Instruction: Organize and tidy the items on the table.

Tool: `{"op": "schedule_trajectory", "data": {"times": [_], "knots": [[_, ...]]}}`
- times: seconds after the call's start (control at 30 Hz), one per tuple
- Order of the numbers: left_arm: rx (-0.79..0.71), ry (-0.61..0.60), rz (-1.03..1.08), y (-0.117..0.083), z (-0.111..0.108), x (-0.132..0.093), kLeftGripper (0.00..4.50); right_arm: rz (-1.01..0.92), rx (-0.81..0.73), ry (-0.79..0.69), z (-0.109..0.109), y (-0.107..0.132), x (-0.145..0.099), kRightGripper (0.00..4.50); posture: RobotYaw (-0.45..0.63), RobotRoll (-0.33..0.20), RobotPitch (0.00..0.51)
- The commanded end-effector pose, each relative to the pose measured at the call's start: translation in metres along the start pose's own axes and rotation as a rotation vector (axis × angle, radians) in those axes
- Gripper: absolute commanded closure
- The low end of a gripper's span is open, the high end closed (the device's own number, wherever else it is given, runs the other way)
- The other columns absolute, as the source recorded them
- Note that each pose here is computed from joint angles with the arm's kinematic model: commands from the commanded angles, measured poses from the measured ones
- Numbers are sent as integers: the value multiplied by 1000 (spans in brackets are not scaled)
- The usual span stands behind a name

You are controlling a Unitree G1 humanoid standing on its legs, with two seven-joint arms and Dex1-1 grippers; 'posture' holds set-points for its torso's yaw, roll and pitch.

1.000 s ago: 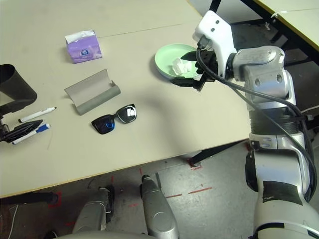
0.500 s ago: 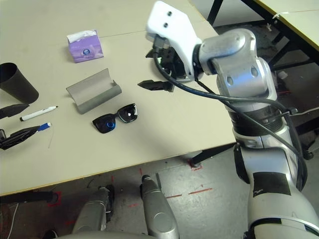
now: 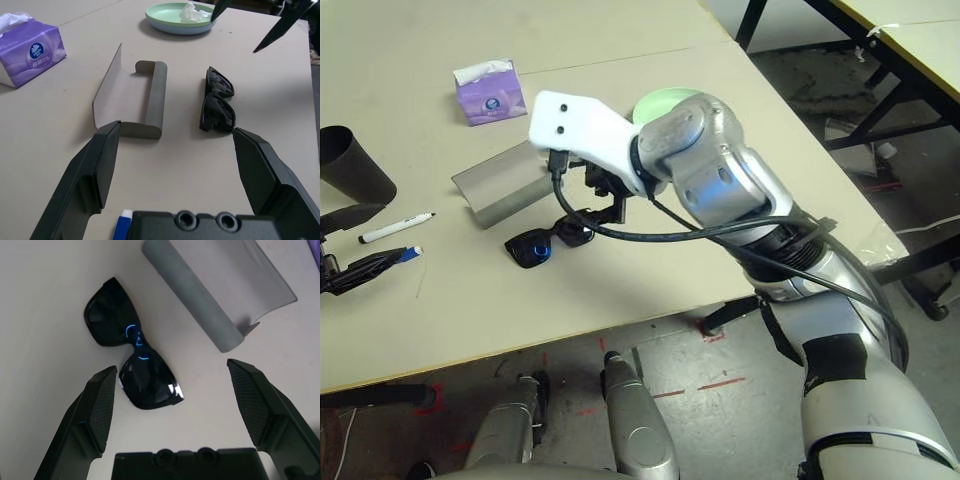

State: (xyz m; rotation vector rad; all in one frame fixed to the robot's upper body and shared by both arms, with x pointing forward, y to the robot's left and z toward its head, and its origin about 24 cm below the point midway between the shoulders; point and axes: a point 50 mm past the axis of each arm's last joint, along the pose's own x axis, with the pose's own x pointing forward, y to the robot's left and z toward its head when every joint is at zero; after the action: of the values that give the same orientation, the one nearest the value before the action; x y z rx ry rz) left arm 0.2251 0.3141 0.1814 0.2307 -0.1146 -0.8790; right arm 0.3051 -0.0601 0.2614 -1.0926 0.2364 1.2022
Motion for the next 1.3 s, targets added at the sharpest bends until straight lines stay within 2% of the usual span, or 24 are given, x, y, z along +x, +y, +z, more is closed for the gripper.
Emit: {"op": "schedule_trajectory", "data": {"times": [0.03, 0.2, 0.53, 0.73, 1.3], "knots": [[-15, 12, -13, -3, -3, 0, 0, 25, -44, 3, 11, 1, 13, 21, -160, 0, 256], [-17, 15, -12, -2, -4, -2, 0, 50, -53, -9, 18, 1, 32, 21, -154, 0, 260], [-16, 17, 0, -3, -3, -5, 0, 113, -54, -10, 14, 15, 66, 21, -143, 0, 265], [-15, 17, 5, -4, -2, -5, 0, 137, -41, 5, 1, 23, 76, 21, -144, 0, 266], [-13, 15, 18, -6, 1, -3, 0, 128, -90, -38, -5, 21, 91, 21, -132, 0, 268]]}}
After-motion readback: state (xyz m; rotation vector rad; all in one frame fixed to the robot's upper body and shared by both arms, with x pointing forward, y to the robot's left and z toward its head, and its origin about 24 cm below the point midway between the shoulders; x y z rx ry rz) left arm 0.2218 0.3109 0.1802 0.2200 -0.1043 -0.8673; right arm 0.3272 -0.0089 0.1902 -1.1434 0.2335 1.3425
